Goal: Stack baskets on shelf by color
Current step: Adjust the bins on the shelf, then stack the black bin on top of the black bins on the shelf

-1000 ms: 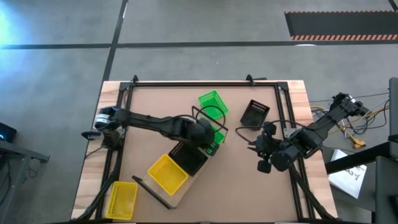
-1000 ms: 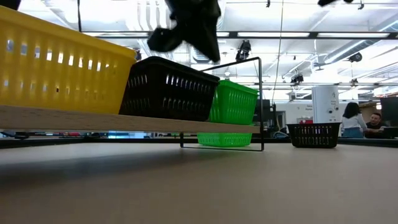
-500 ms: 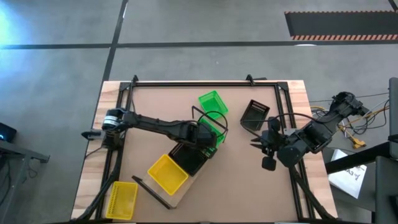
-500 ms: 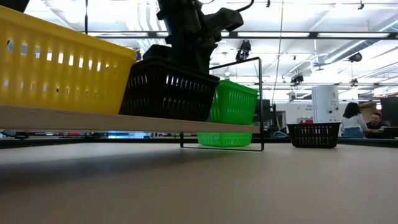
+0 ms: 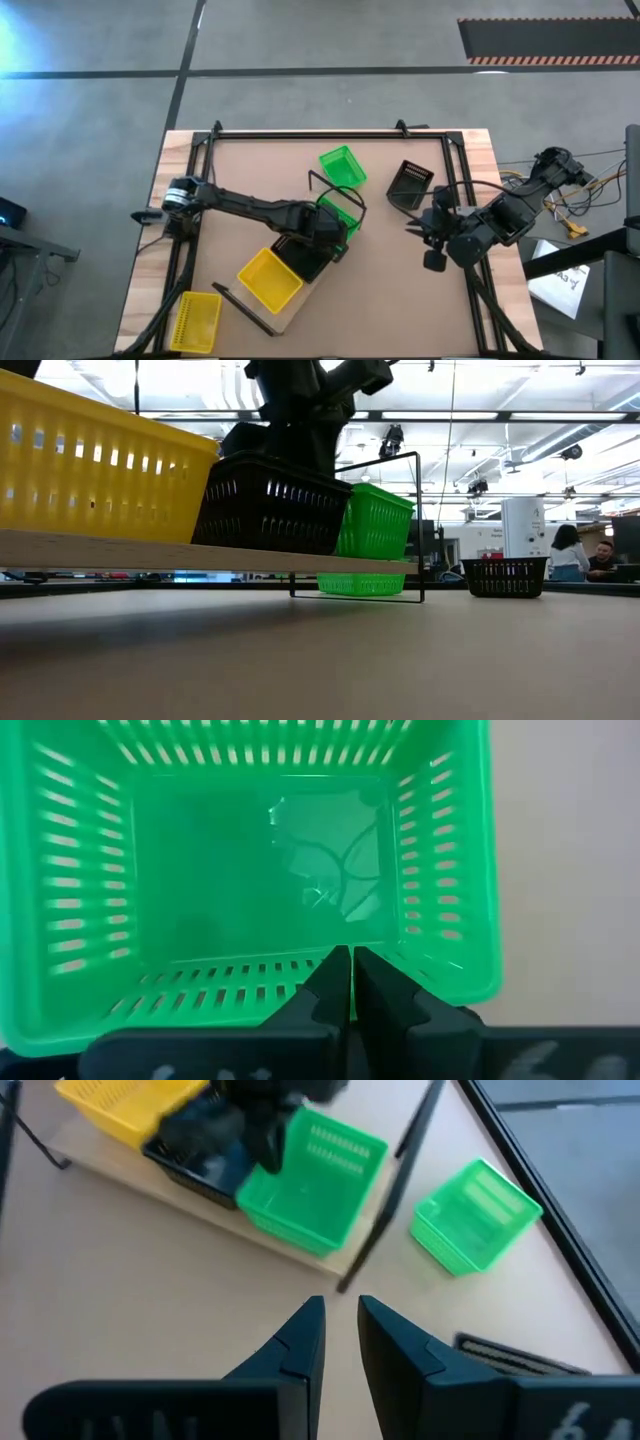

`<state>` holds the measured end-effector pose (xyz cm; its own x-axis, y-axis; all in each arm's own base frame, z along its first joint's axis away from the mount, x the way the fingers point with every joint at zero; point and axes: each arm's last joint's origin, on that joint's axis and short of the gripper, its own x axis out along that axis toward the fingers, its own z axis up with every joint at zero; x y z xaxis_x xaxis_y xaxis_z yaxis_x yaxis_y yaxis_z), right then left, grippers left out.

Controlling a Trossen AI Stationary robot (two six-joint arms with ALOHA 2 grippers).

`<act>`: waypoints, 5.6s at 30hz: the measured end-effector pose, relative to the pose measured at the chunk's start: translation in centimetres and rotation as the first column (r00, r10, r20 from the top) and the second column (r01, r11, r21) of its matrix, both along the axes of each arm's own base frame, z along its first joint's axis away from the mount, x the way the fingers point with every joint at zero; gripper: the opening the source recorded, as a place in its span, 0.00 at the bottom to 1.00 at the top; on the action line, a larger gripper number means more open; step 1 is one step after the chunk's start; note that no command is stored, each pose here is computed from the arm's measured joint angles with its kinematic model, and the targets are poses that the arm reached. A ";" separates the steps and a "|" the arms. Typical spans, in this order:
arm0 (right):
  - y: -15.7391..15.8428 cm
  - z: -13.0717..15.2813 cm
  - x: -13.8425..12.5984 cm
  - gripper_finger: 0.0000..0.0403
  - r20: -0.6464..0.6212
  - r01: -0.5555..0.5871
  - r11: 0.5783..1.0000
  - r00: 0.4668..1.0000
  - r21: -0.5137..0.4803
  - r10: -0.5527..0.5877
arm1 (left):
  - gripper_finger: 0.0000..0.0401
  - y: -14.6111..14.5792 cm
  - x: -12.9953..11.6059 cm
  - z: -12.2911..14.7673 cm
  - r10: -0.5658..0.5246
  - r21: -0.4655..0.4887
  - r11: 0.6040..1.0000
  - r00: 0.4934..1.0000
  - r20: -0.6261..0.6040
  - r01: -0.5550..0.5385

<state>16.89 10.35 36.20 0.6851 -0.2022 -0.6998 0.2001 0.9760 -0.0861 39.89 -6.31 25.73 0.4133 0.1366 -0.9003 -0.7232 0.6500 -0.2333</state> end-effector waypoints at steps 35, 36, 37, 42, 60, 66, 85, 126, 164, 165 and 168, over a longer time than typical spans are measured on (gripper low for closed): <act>-14.2 -13.3 2.5 0.46 -0.458 0.250 0.961 0.873 0.118 -0.171 | 0.00 -10.3 -4.0 10.6 -0.015 0.051 0.999 0.852 0.524 -0.013; -14.5 -13.6 2.7 0.47 -0.472 0.246 0.962 0.867 0.120 -0.162 | 0.00 -10.5 -4.1 10.6 -0.019 0.051 0.999 0.852 0.523 -0.009; -14.7 -14.0 2.9 0.47 -0.487 0.243 0.962 0.859 0.123 -0.155 | 0.00 -10.7 -4.2 10.5 -0.024 0.052 0.999 0.852 0.523 -0.004; -15.4 -15.7 3.9 0.45 -0.564 0.233 0.966 0.815 0.110 -0.132 | 0.00 -11.6 -4.6 10.3 -0.048 0.056 0.998 0.855 0.517 0.022; -16.3 -20.0 6.5 0.20 -0.655 0.205 0.976 0.748 0.075 -0.106 | 0.00 -15.2 -6.7 9.6 -0.146 0.067 0.989 0.854 0.500 0.130; -15.4 -17.5 5.3 0.03 -0.604 0.225 0.972 0.785 0.072 -0.137 | 0.00 -15.5 -7.7 9.1 -0.113 0.044 0.994 0.891 0.440 0.104; -3.8 4.5 2.0 0.02 0.064 -0.140 0.990 0.988 0.032 0.138 | 0.00 -10.0 -14.8 14.9 -0.080 0.334 0.938 0.884 0.461 -0.090; 3.0 -9.3 26.3 0.19 -0.494 -0.776 0.622 0.583 -0.103 0.645 | 0.00 -8.5 -17.4 17.6 -0.086 0.372 0.914 0.819 0.567 -0.161; 2.2 -8.3 24.5 0.18 -0.276 -0.517 0.856 0.821 0.007 0.499 | 0.00 -8.6 -17.3 17.7 -0.093 0.367 0.917 0.812 0.576 -0.155; 2.2 -8.7 24.5 0.18 -0.279 -0.514 0.858 0.823 0.010 0.496 | 0.00 -8.6 -17.3 17.7 -0.093 0.366 0.917 0.812 0.577 -0.155; 2.2 -9.7 24.5 0.17 -0.289 -0.499 0.867 0.826 0.023 0.483 | 0.00 -8.6 -17.2 17.7 -0.091 0.363 0.919 0.809 0.580 -0.157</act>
<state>41.42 12.59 26.46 0.4840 0.0681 -0.8724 -0.3438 0.9316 -0.1179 22.66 -14.95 43.47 0.8225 0.4344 -0.3672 -0.5555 0.7524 -0.3541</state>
